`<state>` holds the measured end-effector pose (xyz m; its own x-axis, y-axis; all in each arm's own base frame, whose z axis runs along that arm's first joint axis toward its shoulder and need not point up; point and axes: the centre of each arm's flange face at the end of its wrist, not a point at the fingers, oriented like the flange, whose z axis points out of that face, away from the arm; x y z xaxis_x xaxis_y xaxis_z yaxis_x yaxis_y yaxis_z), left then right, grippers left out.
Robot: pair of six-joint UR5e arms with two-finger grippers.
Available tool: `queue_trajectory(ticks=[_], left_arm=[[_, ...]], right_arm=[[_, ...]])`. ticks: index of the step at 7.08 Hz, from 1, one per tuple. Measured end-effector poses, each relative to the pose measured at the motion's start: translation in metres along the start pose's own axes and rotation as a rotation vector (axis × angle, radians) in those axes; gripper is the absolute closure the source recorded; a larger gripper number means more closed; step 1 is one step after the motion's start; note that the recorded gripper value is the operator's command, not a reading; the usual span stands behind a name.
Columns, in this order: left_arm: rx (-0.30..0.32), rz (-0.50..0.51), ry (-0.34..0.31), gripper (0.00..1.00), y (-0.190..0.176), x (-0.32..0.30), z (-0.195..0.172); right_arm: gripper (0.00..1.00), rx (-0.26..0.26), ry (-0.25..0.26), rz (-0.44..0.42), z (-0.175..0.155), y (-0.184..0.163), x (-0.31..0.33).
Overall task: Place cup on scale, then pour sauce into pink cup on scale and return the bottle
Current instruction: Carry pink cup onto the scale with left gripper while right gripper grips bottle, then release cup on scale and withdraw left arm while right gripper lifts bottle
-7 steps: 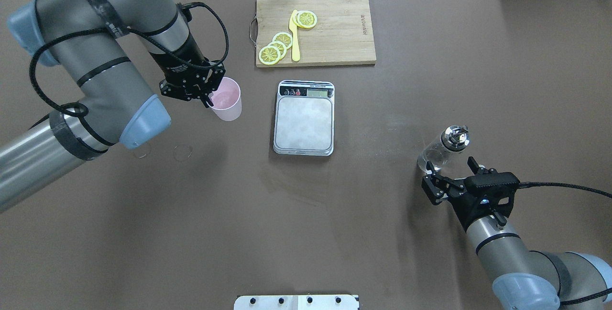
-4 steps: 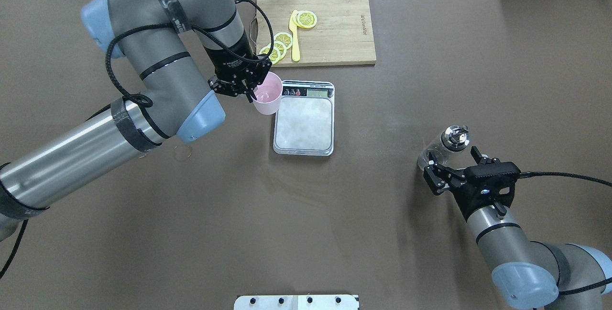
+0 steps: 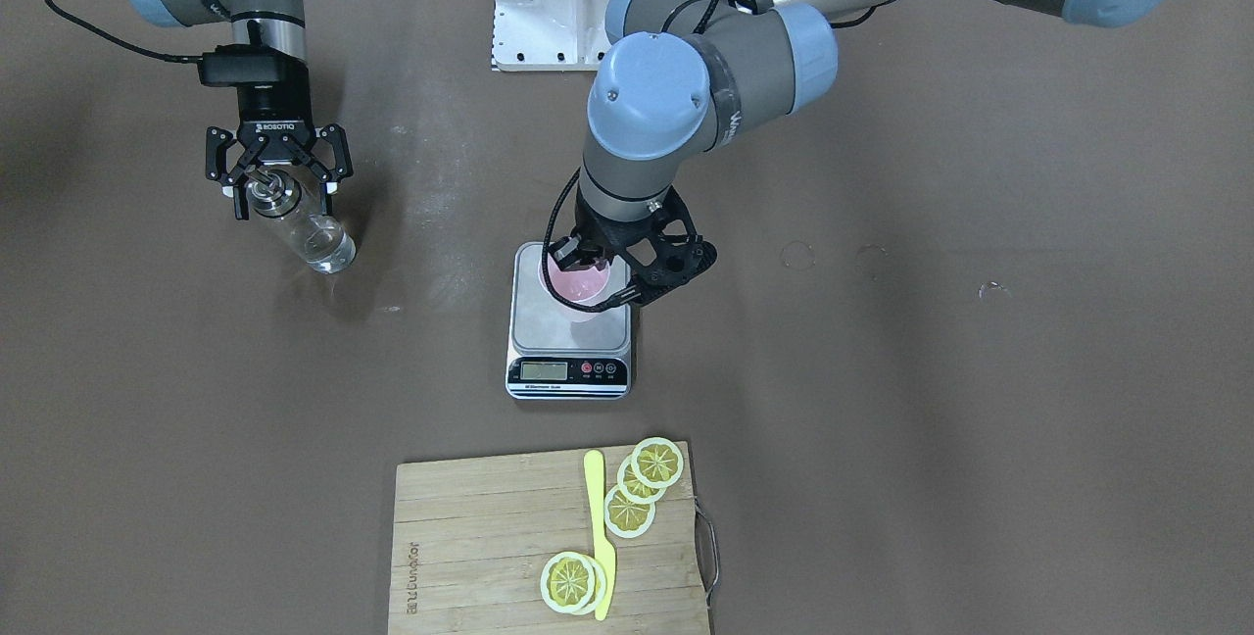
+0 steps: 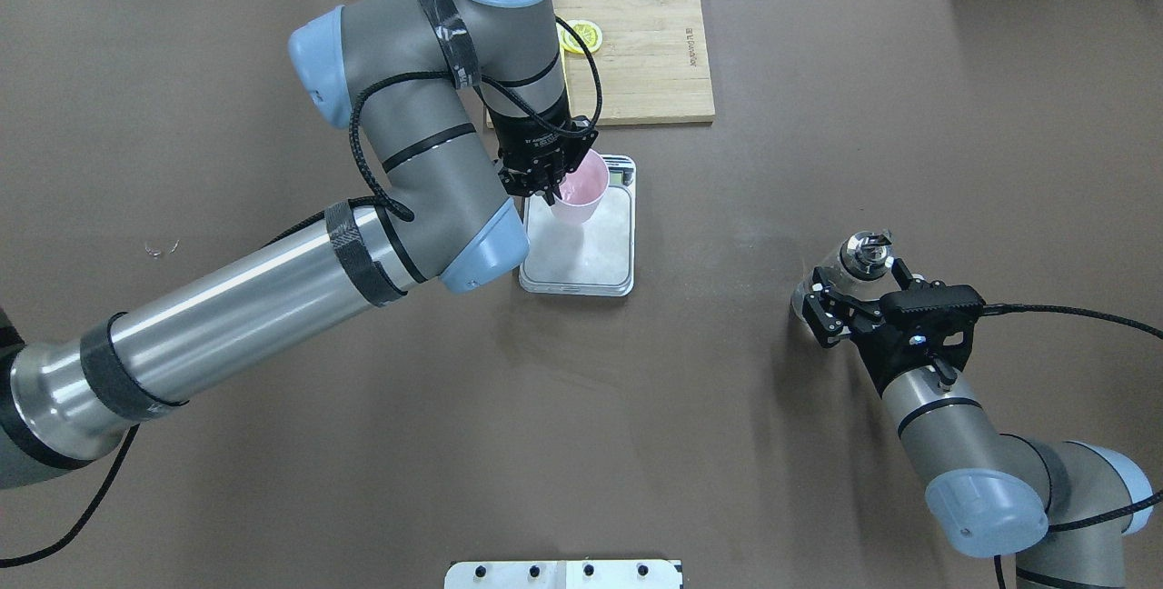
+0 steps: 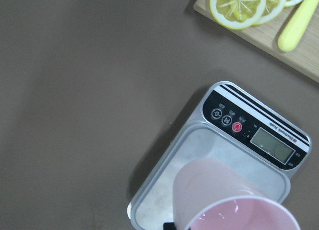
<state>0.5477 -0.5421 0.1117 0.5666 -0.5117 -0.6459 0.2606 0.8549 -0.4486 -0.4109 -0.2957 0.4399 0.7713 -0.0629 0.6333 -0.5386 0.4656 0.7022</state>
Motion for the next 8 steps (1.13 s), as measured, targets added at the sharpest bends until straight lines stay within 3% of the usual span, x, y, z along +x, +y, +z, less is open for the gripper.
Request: queue_trajectory(ticks=[3, 4, 5, 7, 8], left_arm=[[-0.005, 0.026, -0.001, 1.00, 0.024, 0.012, 0.022], [0.002, 0.035, 0.003, 0.64, 0.026, 0.013, 0.028], [0.005, 0.041, 0.005, 0.03, 0.027, 0.013, 0.030], [0.009, 0.054, 0.018, 0.02, 0.025, 0.012, 0.029], [0.012, 0.055, 0.028, 0.02, 0.022, 0.013, 0.022]], right_arm=[[0.00, 0.002, -0.026, 0.013, 0.004, -0.002, -0.013], [0.00, -0.001, -0.044, 0.011, 0.003, -0.002, -0.015], [0.00, -0.002, -0.049, 0.007, 0.004, -0.001, -0.014], [0.01, -0.006, -0.045, -0.004, 0.006, 0.004, -0.009], [0.13, -0.007, -0.042, -0.008, 0.007, 0.006, -0.006]])
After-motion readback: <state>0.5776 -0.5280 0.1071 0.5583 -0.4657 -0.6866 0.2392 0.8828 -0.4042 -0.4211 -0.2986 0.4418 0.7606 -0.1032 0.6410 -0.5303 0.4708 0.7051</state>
